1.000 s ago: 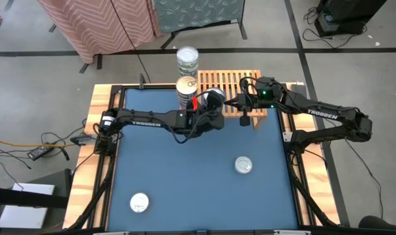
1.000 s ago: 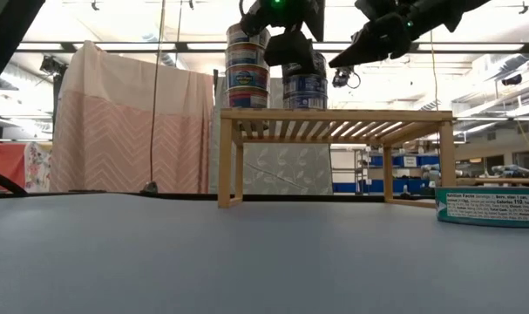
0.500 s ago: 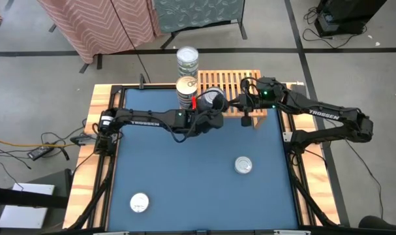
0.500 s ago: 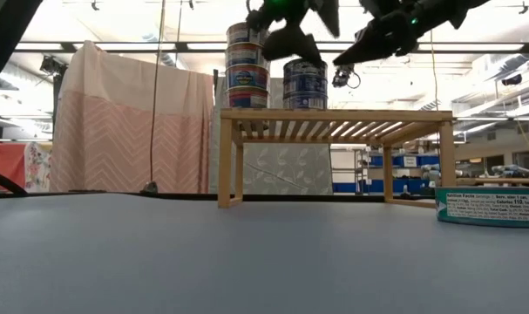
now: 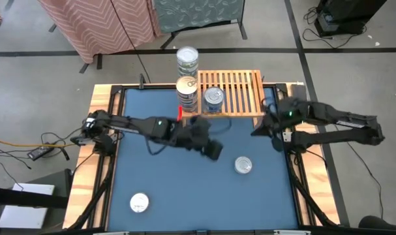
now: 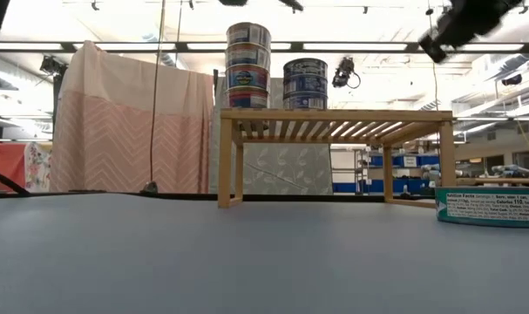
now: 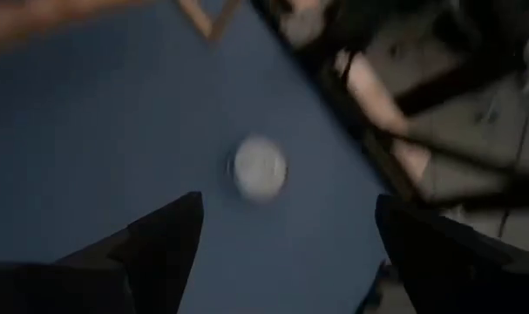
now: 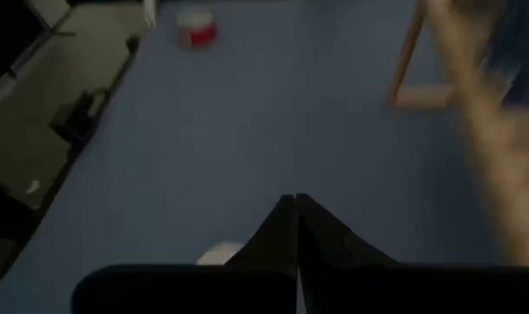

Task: Stack canned seafood by type on shelf
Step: Adjust the stacked dark blue tuna cans on the shelf

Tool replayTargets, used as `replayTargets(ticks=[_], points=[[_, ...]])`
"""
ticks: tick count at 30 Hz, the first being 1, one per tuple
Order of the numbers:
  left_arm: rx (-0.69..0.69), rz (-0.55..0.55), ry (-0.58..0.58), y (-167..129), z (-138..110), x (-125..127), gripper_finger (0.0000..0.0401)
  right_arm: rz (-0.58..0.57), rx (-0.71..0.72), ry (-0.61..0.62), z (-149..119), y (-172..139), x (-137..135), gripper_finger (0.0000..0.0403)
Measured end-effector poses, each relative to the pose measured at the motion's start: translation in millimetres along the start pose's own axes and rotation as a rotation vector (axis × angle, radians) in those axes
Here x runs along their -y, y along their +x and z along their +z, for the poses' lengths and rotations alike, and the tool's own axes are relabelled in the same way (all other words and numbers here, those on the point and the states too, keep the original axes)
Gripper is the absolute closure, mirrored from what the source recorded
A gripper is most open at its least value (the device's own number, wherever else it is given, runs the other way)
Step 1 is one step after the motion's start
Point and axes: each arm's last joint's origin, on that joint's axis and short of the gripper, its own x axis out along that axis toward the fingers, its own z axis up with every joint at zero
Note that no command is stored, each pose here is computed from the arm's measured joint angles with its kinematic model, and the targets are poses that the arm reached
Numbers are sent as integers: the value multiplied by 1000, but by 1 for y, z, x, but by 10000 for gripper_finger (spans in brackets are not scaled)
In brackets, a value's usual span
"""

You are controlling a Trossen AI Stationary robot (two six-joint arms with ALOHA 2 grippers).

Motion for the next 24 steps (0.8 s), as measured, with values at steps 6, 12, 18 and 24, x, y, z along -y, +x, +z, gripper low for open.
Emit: replayTargets(ticks=[6, 12, 18, 24], points=[[-87, 14, 110, -33, -51, 17, 57, -28, -41, 140, -35, 34, -21, 402], [-246, 121, 216, -85, -109, 14, 57, -22, 11, 162, -39, 70, -44, 402], [-394, 288, 317, -127, -164, 0, 57, -116, -20, 161, -32, 92, -54, 402], [-261, 266, 208, -136, -189, 0, 57, -197, -167, 314, -49, 120, -62, 402]])
